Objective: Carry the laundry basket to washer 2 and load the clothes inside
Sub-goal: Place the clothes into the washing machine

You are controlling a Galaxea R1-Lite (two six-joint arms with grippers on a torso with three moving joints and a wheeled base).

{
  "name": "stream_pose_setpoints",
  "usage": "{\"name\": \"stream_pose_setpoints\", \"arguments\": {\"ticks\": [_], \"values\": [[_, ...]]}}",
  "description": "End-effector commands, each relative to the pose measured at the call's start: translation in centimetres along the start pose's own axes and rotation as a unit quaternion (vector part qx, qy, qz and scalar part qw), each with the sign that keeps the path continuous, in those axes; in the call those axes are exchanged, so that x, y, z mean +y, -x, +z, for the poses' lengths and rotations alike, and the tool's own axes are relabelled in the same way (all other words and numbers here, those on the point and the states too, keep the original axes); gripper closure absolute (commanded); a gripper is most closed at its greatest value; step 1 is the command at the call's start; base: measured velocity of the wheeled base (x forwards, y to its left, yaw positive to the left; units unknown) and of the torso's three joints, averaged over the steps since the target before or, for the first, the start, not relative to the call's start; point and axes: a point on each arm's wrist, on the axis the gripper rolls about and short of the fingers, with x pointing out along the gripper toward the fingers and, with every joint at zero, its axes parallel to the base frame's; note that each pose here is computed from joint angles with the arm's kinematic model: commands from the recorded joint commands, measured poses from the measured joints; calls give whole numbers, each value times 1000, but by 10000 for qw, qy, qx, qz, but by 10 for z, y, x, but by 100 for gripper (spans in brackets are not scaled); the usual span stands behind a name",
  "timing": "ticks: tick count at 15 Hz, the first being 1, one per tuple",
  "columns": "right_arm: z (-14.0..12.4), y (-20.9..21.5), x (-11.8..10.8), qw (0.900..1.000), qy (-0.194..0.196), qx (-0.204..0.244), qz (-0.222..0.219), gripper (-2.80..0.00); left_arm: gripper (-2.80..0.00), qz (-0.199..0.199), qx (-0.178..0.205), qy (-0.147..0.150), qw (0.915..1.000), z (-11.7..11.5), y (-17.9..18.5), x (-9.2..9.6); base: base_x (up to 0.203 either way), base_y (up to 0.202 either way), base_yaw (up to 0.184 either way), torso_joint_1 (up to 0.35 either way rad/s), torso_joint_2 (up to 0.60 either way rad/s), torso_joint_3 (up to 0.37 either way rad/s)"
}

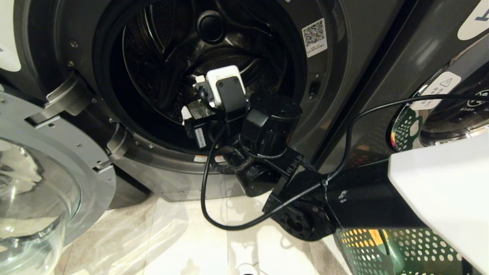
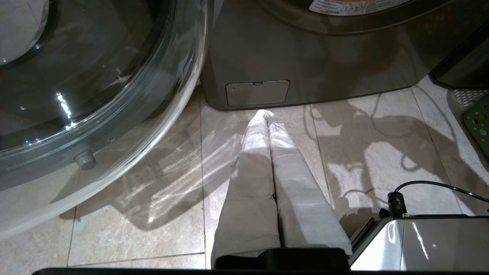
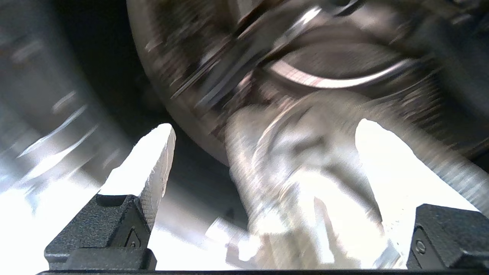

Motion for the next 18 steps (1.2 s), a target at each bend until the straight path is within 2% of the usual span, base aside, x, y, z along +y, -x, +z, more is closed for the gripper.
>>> {"name": "stream_pose_setpoints", "arguments": {"ticks": [1,3,5,9,13,15,16,18], "values": [[23,29,11,9995,-117,-14,304,-280,0,4,10,-2,10000,0,0,0,0,0,0,0,0,0],[29,32,13,9991,-215,-104,347,-280,0,3,10,-2,10000,0,0,0,0,0,0,0,0,0],[21,37,24,9974,7,247,673,-280,0,-1,10,-2,10000,0,0,0,0,0,0,0,0,0],[14,37,28,9961,35,478,739,-280,0,-4,10,-2,10000,0,0,0,0,0,0,0,0,0],[23,47,32,9939,-308,529,918,-280,0,3,10,-2,10000,0,0,0,0,0,0,0,0,0],[21,54,38,9905,-451,726,1077,-280,0,-3,10,-2,10000,0,0,0,0,0,0,0,0,0],[20,55,40,9901,-475,738,1094,0,0,-4,10,-2,10000,0,0,0,0,0,0,0,0,0],[16,58,40,9895,-425,814,1115,0,0,0,10,-2,10000,0,0,0,0,0,0,0,0,0]]}}
